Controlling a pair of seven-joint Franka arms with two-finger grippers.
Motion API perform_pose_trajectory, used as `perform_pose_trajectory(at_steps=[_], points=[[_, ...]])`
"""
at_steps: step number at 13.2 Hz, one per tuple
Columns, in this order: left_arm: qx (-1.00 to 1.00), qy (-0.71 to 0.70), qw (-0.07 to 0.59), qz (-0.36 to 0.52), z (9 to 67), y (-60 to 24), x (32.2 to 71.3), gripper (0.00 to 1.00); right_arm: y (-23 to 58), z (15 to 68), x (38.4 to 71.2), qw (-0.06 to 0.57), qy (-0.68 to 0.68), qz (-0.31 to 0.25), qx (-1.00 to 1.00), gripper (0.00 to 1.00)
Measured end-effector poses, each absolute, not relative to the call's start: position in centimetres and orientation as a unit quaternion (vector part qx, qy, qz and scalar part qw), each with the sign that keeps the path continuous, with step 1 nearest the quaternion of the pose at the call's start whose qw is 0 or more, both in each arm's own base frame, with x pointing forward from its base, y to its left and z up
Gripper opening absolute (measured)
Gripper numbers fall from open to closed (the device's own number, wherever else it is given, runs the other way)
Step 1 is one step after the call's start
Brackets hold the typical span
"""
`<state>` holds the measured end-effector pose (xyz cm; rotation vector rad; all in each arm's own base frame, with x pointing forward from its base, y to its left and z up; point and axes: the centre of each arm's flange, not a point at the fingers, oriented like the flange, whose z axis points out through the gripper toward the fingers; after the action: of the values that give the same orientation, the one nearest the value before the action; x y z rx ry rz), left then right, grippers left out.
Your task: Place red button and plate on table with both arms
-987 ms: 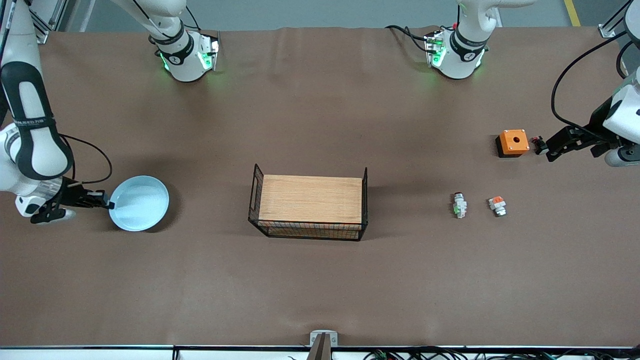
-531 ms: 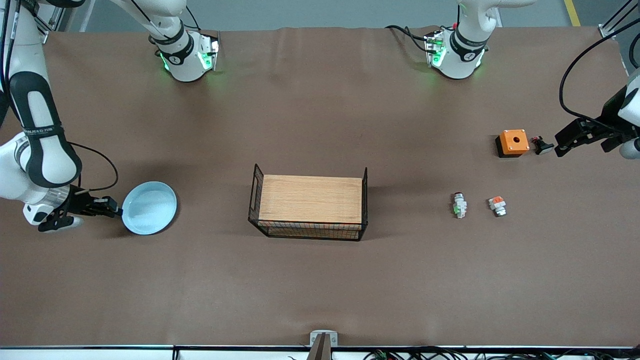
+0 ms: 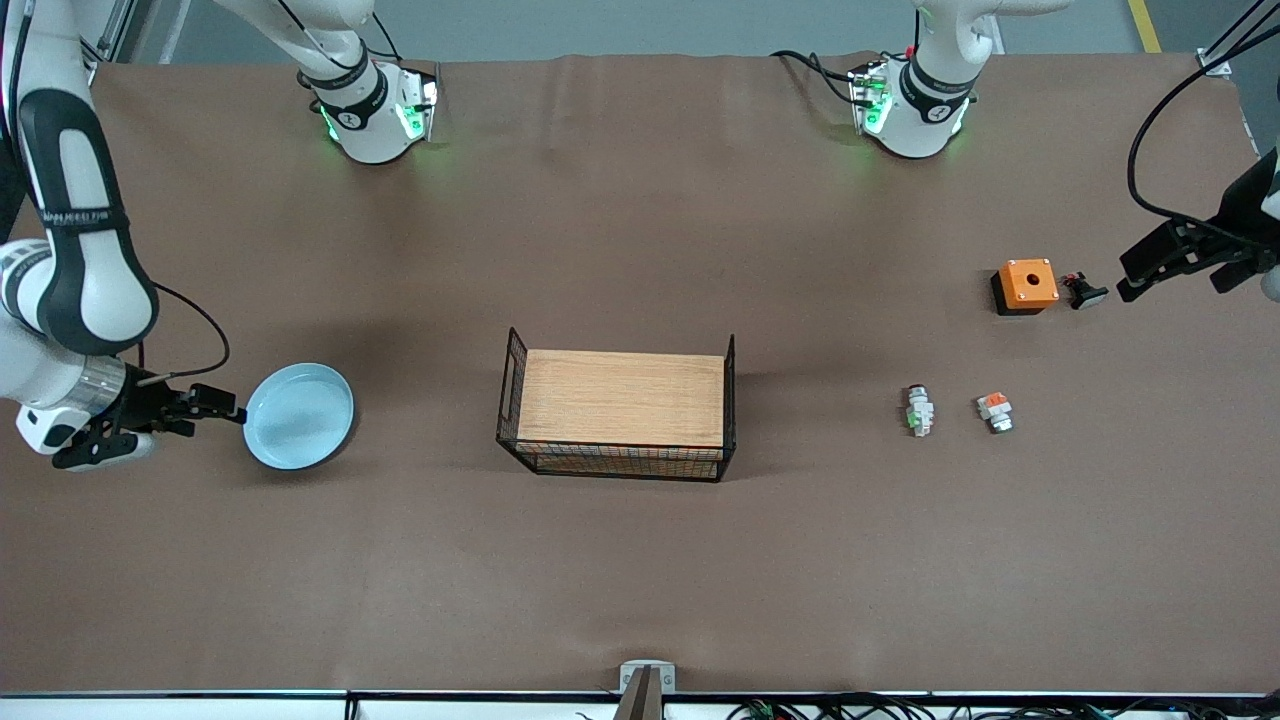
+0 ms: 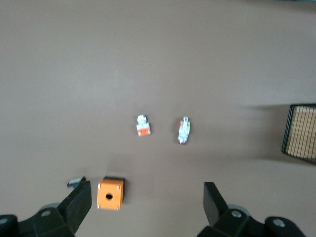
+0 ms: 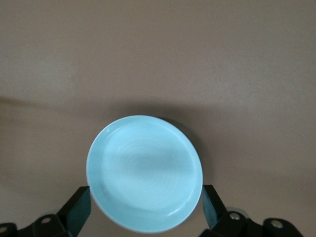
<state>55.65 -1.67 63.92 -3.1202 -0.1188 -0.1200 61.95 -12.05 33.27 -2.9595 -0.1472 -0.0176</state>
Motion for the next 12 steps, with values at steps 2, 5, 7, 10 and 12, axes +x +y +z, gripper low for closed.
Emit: perform_pose_trajectory(at_steps=[2,5,7,10,12], points=[[-0.999,-0.037,0.008,-0.032,64.3,-1.8,55.4,1.00,-9.1,37.6,61.4,0.077,-0.032,0.003,-0.996,1.00],[-0.999,-0.036,0.008,-0.031,64.3,-1.9,55.4,1.00,-6.1,43.1,59.8,0.061,-0.004,0.018,-0.998,1.00],[-0.999,-0.036,0.008,-0.031,64.3,-1.9,55.4,1.00,-4.5,46.7,58.4,0.048,0.017,0.037,-0.998,1.00],[-0.999,-0.036,-0.003,-0.031,64.3,-2.1,55.4,1.00,-2.9,52.4,56.5,0.022,0.028,0.066,-0.997,1.00],[-0.999,-0.036,-0.014,-0.030,64.3,-2.4,55.3,1.00,-2.6,55.9,55.8,0.019,0.028,0.062,-0.998,1.00]])
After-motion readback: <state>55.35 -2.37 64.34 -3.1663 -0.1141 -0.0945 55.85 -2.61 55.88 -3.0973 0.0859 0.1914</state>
